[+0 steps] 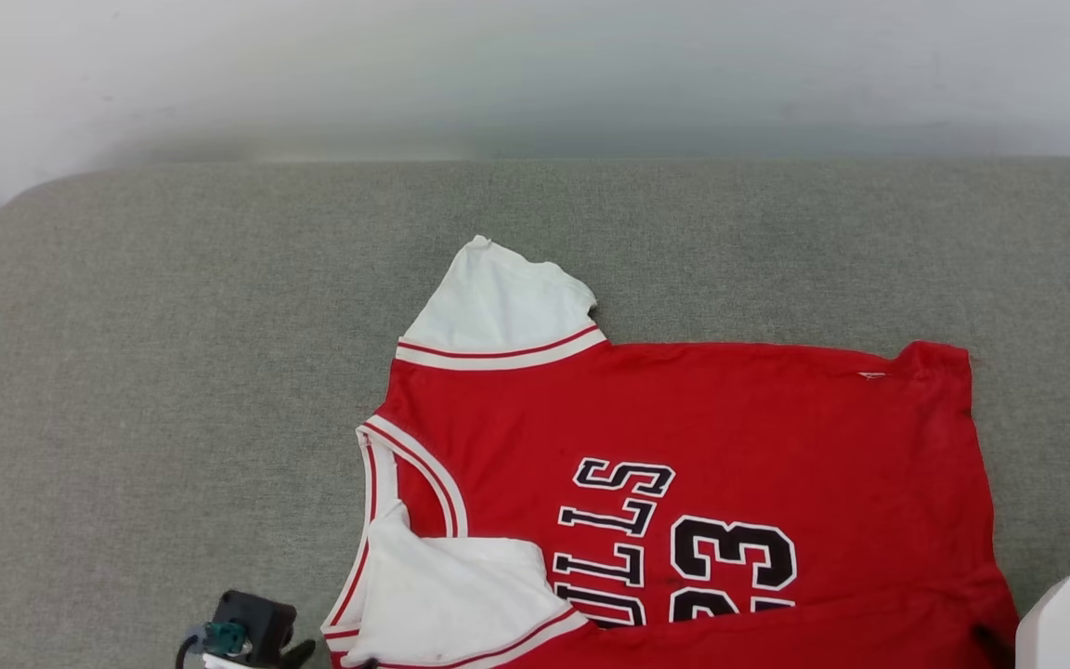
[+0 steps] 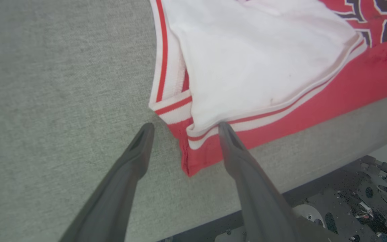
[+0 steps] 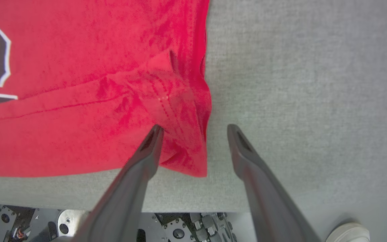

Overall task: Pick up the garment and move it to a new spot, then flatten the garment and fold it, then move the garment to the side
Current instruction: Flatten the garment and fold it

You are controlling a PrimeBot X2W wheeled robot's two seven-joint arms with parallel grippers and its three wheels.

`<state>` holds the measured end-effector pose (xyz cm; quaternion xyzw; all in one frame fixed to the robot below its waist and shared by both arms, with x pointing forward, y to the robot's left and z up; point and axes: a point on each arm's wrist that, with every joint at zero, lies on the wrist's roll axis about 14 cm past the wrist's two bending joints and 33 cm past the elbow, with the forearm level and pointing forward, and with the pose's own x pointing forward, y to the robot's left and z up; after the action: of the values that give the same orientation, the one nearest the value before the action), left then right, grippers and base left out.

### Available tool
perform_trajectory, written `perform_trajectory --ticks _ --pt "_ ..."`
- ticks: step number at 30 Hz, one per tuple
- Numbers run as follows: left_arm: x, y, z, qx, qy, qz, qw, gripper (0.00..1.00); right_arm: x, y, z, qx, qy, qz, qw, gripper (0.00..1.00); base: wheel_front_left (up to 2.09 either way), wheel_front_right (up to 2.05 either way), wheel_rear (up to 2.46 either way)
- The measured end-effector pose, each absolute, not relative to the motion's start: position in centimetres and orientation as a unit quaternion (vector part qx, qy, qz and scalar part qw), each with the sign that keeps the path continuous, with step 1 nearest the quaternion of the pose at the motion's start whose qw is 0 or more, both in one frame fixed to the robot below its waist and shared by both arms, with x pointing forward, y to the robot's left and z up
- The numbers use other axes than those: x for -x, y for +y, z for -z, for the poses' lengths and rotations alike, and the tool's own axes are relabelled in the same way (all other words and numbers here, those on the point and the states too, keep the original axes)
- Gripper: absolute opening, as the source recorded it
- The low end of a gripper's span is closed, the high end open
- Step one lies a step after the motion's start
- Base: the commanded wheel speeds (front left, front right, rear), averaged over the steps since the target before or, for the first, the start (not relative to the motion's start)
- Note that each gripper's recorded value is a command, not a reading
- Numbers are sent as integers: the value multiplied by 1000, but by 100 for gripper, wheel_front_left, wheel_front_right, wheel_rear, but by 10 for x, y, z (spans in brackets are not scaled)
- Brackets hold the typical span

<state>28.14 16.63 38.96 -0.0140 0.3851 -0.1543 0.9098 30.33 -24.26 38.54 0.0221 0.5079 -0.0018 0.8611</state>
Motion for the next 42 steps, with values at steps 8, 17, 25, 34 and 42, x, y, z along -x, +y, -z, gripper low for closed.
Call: perform_trajectory --ticks 8,17,25,34,42 --pt "-336 178 -461 17 197 115 974 100 -349 -241 -445 -38 348 -6 937 100 0 0 0" --pt "-367 180 -539 19 -25 81 996 100 -382 -228 -528 -71 116 -25 990 100 0 0 0" --pt "-376 175 -562 35 -86 72 993 100 -385 -218 -559 -86 2 -29 996 100 0 0 0" --pt "-409 161 -571 32 -111 118 986 100 -389 -213 -554 -88 -16 -19 996 100 0 0 0" --pt "-487 131 -585 -48 -81 240 966 100 -405 -220 -552 -66 -16 -4 998 100 0 0 0"
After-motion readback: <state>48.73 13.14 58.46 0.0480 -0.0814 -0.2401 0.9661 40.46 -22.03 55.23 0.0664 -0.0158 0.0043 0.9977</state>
